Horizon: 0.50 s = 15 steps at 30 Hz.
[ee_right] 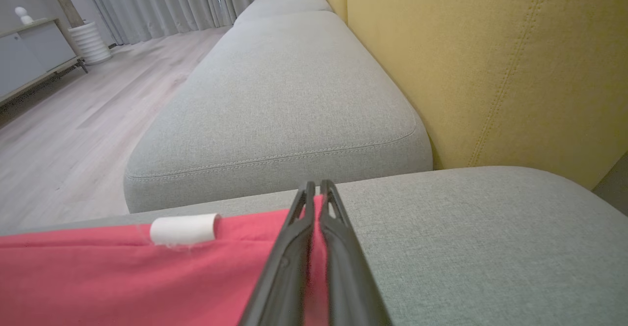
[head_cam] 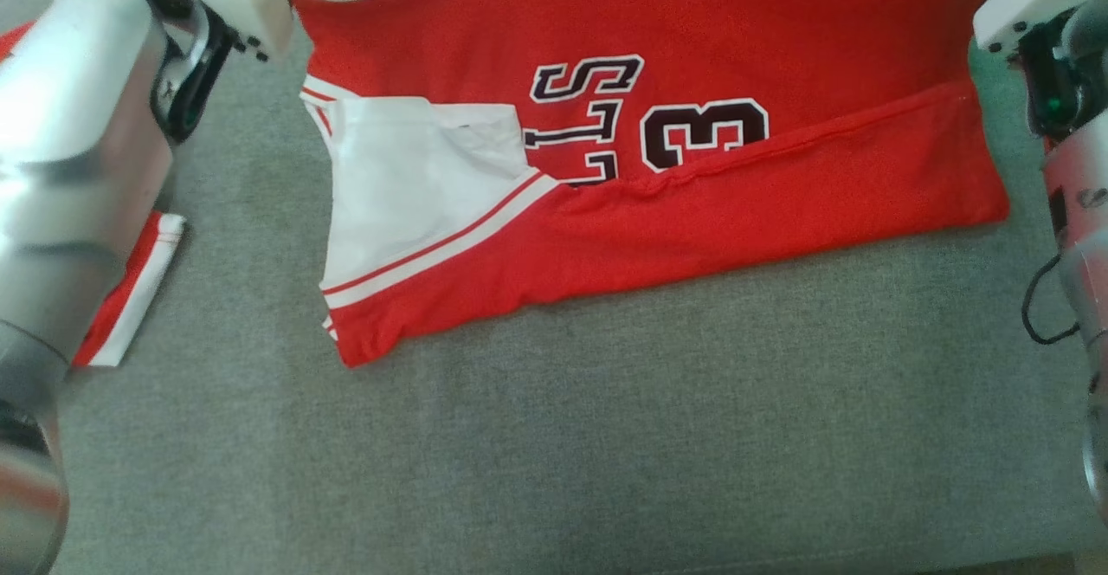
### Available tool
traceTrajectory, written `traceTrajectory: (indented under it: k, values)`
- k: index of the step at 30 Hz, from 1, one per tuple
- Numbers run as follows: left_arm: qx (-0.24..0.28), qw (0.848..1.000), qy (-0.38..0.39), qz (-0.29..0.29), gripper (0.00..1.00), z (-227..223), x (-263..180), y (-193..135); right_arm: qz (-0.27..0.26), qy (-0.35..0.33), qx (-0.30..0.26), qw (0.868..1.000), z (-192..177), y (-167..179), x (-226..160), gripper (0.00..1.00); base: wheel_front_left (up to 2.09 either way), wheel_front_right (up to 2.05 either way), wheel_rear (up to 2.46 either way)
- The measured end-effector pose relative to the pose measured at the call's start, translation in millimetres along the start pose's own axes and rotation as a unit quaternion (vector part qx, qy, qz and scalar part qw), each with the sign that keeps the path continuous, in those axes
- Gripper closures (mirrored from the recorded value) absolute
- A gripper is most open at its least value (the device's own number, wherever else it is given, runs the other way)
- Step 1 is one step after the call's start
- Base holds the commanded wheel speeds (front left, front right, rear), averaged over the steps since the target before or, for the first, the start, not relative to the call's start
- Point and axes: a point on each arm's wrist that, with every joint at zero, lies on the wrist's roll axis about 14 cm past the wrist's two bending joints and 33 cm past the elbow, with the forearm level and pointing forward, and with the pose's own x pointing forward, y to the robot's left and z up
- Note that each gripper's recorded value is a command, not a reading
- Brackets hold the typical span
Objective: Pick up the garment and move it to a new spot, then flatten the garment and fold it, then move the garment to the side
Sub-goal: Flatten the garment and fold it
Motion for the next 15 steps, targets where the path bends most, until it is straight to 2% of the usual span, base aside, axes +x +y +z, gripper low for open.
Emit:
traceTrajectory:
  k: [5, 15]
  values:
    - [0.002, 1.0, 0.019, -0.013, 1.0, -8.1, -15.5, -8.7, 0.005, 0.0, 0.009, 1.0, 4.3, 2.8, -8.1, 1.0, 0.0, 0.0, 0.0]
    - [-0.043, 0.993, 0.086, -0.069, 1.0, -40.3, -74.0, -49.4, 0.023, 0.086, 0.017, 0.996, -35.6, 1.4, -47.9, 1.0, 0.0, 0.0, 0.0]
